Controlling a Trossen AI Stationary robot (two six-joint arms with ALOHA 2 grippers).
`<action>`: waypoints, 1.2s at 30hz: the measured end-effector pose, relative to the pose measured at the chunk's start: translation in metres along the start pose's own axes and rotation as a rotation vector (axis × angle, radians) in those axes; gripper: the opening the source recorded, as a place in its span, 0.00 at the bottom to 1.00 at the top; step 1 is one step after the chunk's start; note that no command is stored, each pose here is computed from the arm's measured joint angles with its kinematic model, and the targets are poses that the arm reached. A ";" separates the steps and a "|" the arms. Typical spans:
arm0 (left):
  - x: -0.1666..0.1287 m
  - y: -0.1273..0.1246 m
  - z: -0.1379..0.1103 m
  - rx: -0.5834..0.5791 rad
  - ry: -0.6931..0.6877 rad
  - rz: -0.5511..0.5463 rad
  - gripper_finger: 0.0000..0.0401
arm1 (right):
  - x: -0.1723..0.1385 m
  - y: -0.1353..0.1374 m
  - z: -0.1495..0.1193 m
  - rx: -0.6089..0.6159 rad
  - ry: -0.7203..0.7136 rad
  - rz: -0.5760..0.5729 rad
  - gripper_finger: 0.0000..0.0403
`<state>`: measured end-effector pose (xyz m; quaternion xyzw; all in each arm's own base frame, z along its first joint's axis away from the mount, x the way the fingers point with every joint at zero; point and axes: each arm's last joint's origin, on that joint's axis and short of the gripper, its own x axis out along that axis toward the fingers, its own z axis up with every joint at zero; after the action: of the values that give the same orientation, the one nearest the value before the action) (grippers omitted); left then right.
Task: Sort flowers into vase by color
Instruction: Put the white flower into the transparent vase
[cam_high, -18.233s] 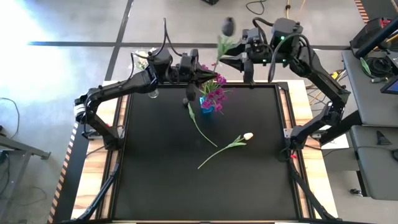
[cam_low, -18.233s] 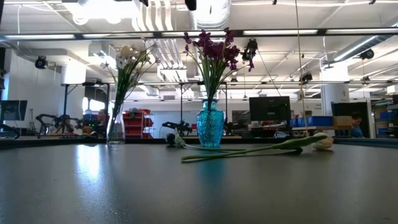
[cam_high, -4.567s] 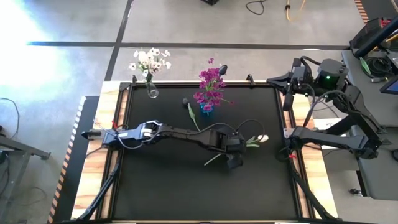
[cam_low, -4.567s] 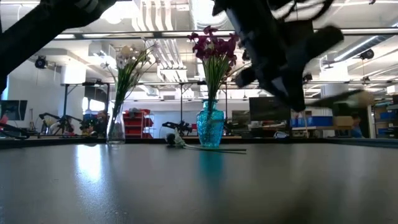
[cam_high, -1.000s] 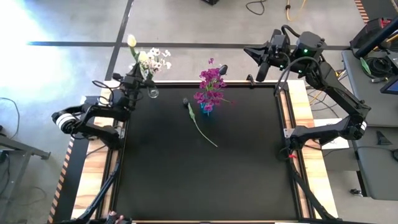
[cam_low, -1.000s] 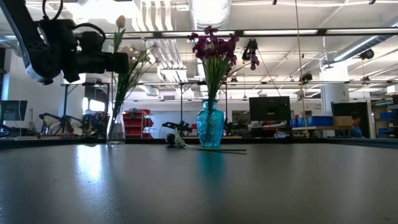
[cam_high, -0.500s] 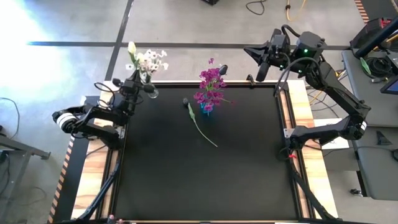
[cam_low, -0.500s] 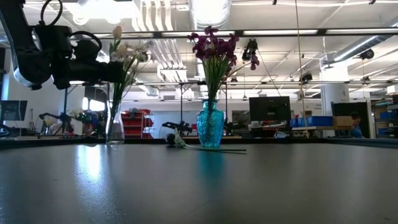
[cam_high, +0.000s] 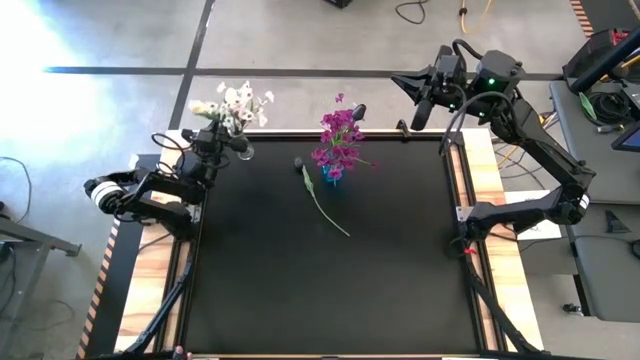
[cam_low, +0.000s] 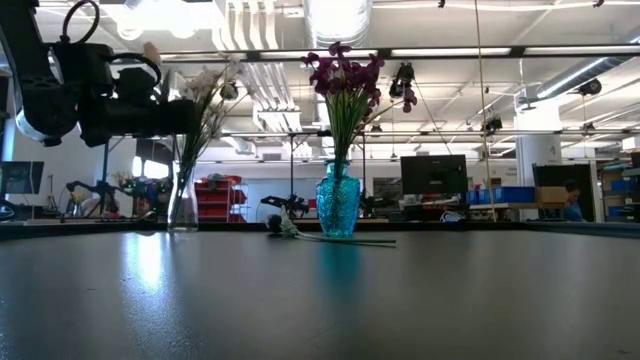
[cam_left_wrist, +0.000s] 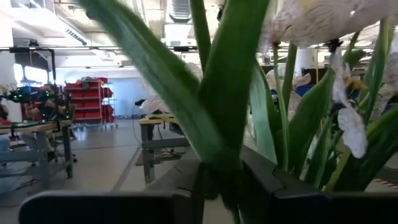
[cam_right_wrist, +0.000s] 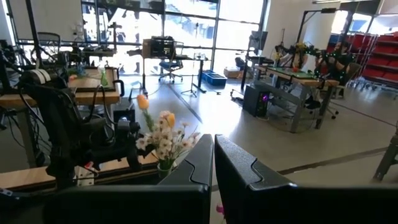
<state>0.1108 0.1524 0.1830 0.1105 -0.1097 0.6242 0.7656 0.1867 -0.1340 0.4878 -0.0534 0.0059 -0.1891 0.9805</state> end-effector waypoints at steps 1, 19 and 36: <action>0.000 0.000 0.000 -0.004 -0.001 -0.004 0.15 | 0.000 0.000 0.000 0.000 0.000 0.000 0.02; -0.008 -0.004 0.014 -0.034 0.016 -0.057 0.28 | 0.000 0.000 0.000 0.016 0.001 0.000 0.02; -0.030 0.011 0.032 -0.085 0.161 -0.142 0.28 | 0.000 0.000 0.000 -0.011 0.001 0.002 0.02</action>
<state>0.0935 0.1162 0.2046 0.0349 -0.0663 0.5700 0.8182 0.1867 -0.1340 0.4876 -0.0588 0.0076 -0.1882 0.9803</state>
